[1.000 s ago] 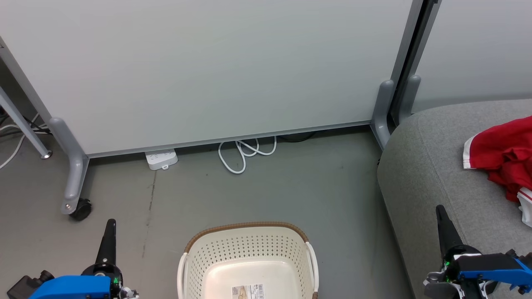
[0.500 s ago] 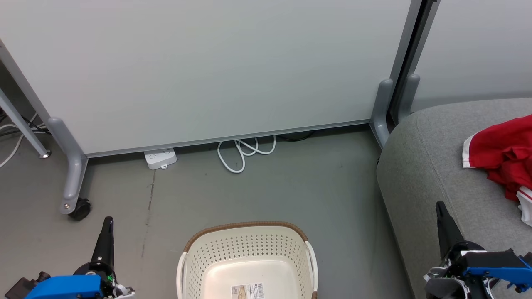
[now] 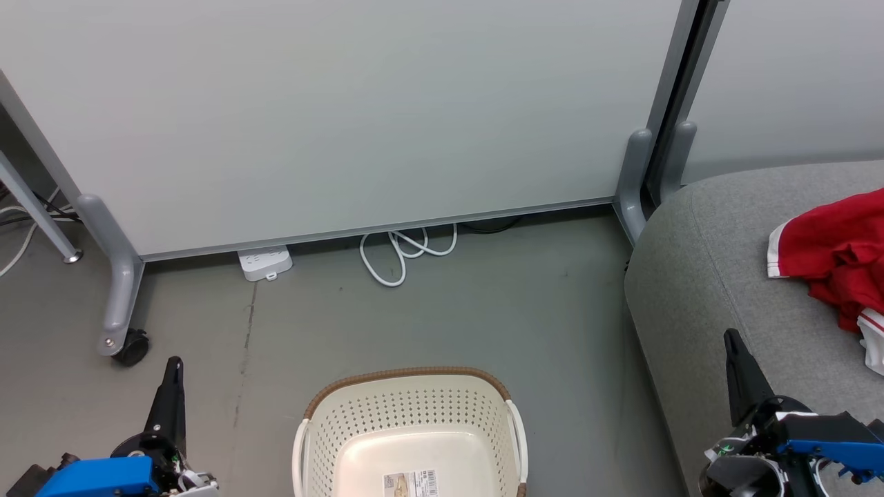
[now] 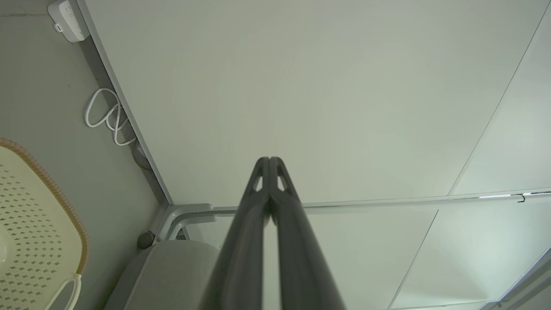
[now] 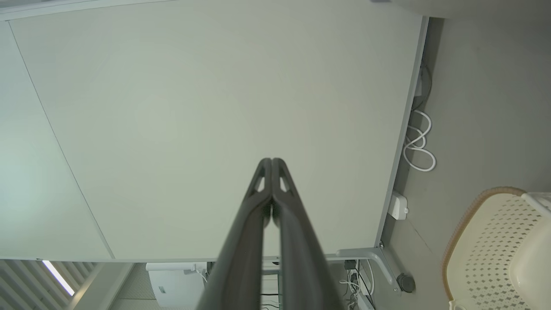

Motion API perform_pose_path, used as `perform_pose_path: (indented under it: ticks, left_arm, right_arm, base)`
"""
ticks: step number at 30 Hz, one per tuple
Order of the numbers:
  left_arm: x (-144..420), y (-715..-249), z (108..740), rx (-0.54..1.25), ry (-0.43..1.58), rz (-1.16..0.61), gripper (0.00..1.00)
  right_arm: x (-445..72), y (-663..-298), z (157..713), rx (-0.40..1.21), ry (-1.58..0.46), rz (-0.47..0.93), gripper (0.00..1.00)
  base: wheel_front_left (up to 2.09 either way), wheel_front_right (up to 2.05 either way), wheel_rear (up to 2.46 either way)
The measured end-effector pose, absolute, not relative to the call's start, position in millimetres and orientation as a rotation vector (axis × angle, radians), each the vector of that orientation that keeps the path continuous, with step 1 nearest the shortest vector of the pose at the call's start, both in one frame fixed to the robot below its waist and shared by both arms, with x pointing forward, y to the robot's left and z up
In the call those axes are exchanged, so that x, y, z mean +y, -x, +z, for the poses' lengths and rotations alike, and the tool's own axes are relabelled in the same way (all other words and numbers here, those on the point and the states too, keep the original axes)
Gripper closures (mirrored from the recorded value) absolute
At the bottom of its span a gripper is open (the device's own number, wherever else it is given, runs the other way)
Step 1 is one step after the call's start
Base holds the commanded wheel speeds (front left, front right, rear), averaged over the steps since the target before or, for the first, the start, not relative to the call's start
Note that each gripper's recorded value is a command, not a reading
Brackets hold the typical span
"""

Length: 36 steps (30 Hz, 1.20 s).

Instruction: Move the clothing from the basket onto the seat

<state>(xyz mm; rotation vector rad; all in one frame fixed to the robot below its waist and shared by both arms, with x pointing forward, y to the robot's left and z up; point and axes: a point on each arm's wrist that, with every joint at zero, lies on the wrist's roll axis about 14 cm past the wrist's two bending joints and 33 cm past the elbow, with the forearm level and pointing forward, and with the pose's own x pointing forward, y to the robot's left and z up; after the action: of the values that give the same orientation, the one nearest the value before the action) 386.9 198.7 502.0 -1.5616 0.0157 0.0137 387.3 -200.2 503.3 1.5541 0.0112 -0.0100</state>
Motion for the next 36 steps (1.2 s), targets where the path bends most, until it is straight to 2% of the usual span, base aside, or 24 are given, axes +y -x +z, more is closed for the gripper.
perform_pose_path:
  ticks: [36]
  left_arm:
    - [199.4, -387.2, 503.0, 0.011, 1.577, 0.012, 1.0]
  right_arm:
    - [-200.6, -387.5, 504.1, 0.007, -1.572, -0.008, 1.0]
  base:
    - [0.0, 0.0, 0.0]
